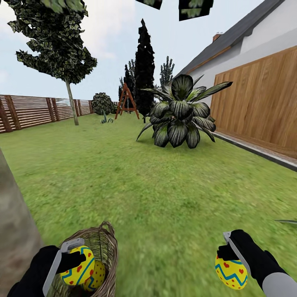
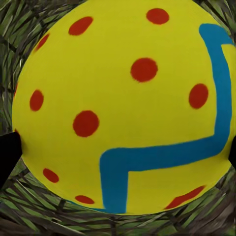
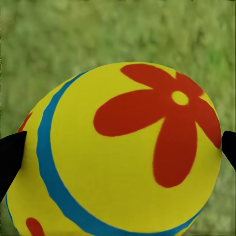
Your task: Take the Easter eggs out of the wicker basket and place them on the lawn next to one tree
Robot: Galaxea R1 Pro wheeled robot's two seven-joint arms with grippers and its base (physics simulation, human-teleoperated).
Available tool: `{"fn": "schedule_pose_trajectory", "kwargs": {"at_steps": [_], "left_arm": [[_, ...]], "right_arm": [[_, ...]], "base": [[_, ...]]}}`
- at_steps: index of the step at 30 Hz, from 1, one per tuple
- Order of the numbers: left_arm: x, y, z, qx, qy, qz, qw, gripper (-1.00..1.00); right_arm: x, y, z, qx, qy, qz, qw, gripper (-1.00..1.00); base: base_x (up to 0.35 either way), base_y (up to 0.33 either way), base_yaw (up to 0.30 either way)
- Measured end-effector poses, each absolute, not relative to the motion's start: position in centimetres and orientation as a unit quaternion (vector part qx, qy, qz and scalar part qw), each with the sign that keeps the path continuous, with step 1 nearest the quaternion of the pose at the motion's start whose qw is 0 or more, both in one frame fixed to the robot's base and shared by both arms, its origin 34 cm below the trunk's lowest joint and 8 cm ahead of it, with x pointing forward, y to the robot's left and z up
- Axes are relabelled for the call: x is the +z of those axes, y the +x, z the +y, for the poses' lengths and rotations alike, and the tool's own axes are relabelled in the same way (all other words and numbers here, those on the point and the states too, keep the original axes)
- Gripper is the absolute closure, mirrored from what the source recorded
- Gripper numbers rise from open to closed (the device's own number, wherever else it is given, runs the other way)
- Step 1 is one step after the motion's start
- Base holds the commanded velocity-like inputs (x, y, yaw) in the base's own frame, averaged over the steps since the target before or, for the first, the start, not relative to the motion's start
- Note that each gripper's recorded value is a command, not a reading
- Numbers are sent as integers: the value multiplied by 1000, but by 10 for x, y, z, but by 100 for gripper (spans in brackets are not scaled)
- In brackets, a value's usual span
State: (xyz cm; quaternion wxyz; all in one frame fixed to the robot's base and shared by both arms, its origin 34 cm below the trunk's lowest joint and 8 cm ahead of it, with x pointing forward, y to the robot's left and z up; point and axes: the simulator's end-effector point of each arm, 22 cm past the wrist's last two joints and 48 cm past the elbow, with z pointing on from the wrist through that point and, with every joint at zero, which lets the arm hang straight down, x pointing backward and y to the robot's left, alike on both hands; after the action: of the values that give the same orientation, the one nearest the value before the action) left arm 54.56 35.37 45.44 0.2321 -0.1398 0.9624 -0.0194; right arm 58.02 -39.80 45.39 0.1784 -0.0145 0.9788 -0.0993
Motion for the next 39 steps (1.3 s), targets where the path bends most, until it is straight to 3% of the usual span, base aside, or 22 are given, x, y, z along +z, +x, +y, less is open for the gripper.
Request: {"fn": "schedule_pose_trajectory", "kwargs": {"at_steps": [11, 18, 39], "left_arm": [[478, 551, 352, -19, -138, 963, 231, 100], [493, 555, 352, -18, -137, 963, 231, 100], [537, 563, 350, -19, -137, 963, 231, 100]], "right_arm": [[478, 586, -398, -99, -15, 979, 178, 100], [493, 589, -398, -99, -14, 979, 178, 100], [538, 598, -398, -99, -14, 979, 178, 100]], "base": [[-1, 0, 0], [-243, 0, 0], [-3, 0, 0]]}}
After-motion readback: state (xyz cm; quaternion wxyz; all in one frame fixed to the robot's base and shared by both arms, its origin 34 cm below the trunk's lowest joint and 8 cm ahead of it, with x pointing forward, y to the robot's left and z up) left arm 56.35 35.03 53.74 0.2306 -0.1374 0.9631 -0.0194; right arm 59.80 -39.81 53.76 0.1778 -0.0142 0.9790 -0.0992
